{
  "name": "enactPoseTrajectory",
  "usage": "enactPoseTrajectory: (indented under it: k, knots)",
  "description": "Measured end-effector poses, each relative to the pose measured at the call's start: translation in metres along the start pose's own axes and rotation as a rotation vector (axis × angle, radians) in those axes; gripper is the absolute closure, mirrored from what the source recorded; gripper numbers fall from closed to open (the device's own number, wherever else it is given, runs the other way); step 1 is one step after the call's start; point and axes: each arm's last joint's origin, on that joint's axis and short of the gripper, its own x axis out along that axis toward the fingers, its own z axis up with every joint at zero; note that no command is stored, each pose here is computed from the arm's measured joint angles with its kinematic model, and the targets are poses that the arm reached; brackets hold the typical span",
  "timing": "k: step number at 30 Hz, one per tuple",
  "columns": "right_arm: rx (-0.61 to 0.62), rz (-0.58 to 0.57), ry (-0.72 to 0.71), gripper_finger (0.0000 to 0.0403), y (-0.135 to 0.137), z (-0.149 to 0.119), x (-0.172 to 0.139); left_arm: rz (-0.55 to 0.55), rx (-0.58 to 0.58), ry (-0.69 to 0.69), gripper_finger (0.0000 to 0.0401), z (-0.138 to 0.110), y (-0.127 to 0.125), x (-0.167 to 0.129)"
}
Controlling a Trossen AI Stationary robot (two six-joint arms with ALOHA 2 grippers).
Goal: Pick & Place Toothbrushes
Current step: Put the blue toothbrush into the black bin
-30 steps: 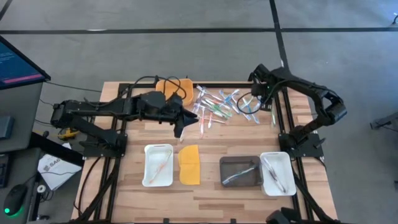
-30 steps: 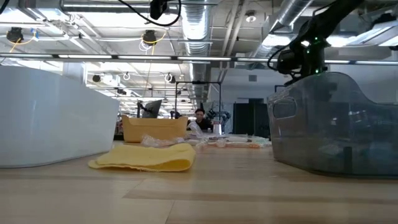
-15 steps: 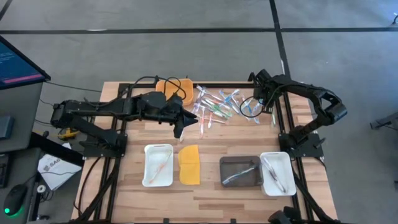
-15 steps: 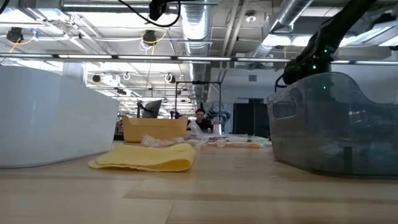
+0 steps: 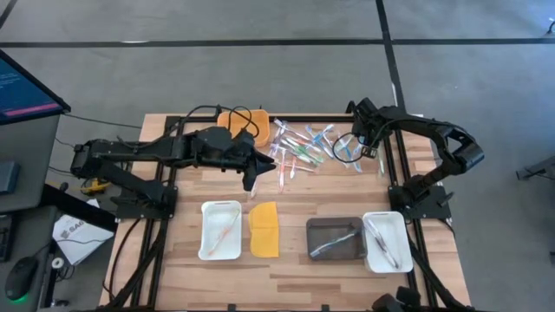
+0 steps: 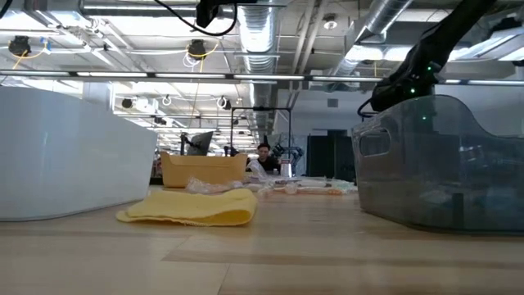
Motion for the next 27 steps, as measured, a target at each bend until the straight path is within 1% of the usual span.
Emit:
enactPoseTrajectory:
  k: [4,13,16,21,27]
  knots:
    - [0.084,-0.014,-0.009,0.0286,0.001,0.004,0.0,0.003,0.0,-0.001,0.0293,0.0,0.0,0.0]
    - [0.166,-0.037,0.126,0.0286,0.01,0.024,0.017,-0.004,0.0,0.002,0.0293,0.0,0.0,0.0]
    - [0.159,-0.031,0.164,0.0286,0.012,0.032,0.024,-0.012,0.0,0.007,0.0293,0.0,-0.001,0.0]
    - [0.111,-0.01,0.25,0.0287,0.013,0.043,0.036,-0.027,0.0,0.016,0.0293,-0.001,-0.001,0.0]
    - [0.077,-0.001,0.272,0.0287,0.015,0.056,0.041,-0.026,0.0,0.019,0.0293,-0.001,-0.001,0.0]
